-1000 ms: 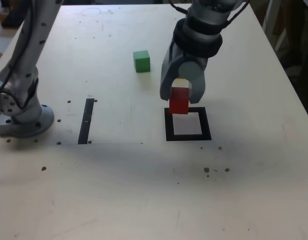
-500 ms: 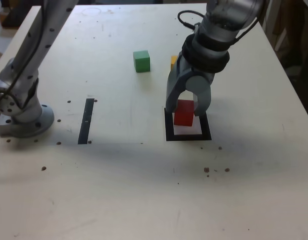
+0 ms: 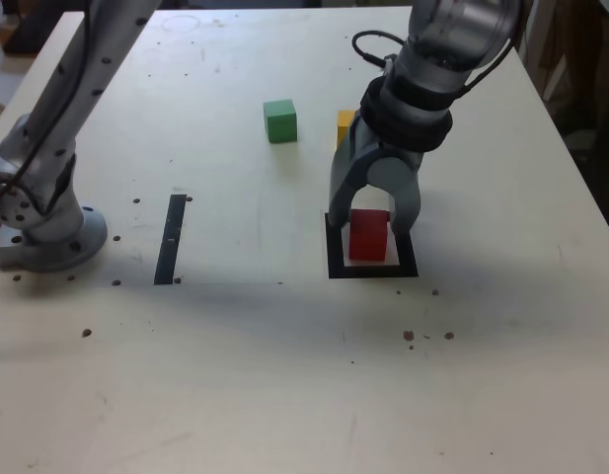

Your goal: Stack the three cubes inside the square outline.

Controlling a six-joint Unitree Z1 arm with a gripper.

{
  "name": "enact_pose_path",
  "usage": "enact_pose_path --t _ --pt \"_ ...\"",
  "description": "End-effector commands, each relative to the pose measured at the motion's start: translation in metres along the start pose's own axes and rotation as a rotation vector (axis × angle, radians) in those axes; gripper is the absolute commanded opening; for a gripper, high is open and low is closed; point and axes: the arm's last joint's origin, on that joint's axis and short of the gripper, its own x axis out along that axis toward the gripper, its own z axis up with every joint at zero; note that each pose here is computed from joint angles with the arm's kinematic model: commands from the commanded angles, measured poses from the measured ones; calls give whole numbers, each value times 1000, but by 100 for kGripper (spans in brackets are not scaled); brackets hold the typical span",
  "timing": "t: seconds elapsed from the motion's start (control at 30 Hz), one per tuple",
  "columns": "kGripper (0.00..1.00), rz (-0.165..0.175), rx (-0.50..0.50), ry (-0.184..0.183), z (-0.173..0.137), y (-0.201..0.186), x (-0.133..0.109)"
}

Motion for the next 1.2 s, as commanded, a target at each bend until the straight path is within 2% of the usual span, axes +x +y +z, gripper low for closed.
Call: enact_pose_path --t 0.0,0.13,0.3,0.43,0.6,0.87,1.03,1.17 --pt "99 2 0 -2 -2 2 0" --pt "99 26 11 -10 -10 5 -6" --pt "99 81 41 -27 -28 19 -19" --pt "99 105 83 -17 -40 45 -22" --pt "99 99 111 -7 -49 81 -19" --pt "98 91 128 -29 -56 125 -17" --pt "96 86 131 -25 -52 145 -6" --pt "95 68 131 -10 -42 160 8"
